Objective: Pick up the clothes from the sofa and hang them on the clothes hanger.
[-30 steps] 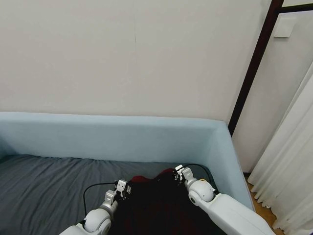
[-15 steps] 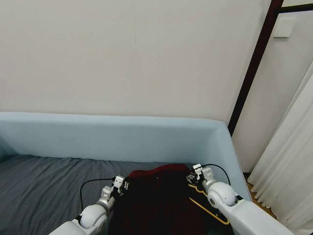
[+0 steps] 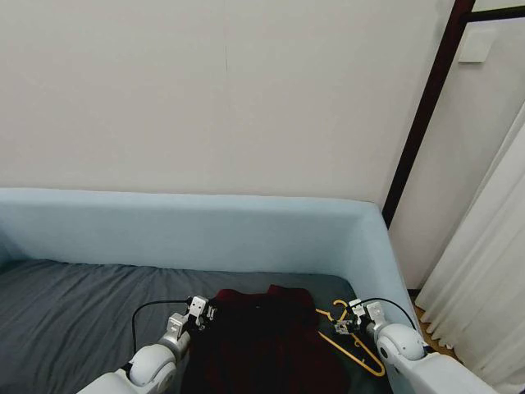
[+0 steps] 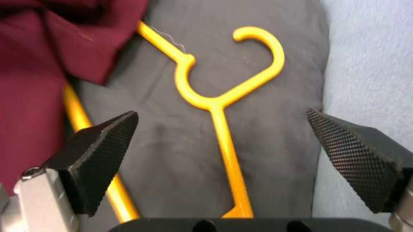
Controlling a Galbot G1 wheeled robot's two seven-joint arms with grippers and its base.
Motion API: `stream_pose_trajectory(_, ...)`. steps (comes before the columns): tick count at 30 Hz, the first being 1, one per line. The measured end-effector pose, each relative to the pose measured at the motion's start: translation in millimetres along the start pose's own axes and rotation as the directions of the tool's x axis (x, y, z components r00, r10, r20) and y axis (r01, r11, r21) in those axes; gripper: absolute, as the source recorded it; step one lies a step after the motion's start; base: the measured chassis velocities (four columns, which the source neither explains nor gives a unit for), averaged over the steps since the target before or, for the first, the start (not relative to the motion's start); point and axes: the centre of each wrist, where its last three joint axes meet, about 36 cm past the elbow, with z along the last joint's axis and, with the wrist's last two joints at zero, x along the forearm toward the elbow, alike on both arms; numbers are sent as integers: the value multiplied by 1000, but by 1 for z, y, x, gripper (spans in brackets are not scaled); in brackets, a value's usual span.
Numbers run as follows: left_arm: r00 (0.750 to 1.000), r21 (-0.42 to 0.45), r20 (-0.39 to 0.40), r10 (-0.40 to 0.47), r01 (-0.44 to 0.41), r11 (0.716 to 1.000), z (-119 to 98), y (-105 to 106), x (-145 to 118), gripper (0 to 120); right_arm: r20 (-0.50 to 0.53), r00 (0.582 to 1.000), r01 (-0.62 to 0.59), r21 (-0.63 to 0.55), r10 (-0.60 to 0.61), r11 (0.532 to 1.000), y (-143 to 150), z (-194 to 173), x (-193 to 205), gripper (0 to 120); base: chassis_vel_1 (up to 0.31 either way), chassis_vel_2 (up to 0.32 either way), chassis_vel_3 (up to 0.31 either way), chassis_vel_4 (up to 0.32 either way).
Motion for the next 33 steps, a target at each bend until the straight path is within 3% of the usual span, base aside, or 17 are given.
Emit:
stream_pose_trajectory(6, 1000, 5, 4, -9, 9, 1000, -1, 3, 1, 0, -25, 1000, -7, -8, 7, 1000, -6, 15, -18, 92, 0, 0, 0, 0)
stream_pose_trajectory(14, 1000, 17, 9, -7, 7, 1000, -2, -2, 2, 0, -64, 998, 5, -56, -9, 998, -15, 41, -35, 63, 0, 0, 0, 0)
stream_pose_trajectory(21, 1000, 18, 11, -9, 9, 1000, -3, -1, 3, 0, -64, 998, 24, -84, -29, 996, -16, 40, -34, 36, 0, 0, 0, 0)
stream_pose_trajectory(26, 1000, 18, 10, -9, 9, 1000, -2, -2, 4, 0, -67, 997, 26, -90, -32, 996, -17, 39, -33, 22, 0, 0, 0, 0)
stream_pose_trajectory(29, 1000, 16, 10, -11, 11, 1000, -2, -1, 6, 0, -73, 997, 28, -100, -35, 995, -18, 37, -32, 8, 0, 0, 0, 0)
stream_pose_trajectory(33, 1000, 14, 9, -12, 12, 1000, -1, -1, 7, 0, -81, 996, 18, -103, -26, 995, -18, 36, -31, 4, 0, 0, 0, 0)
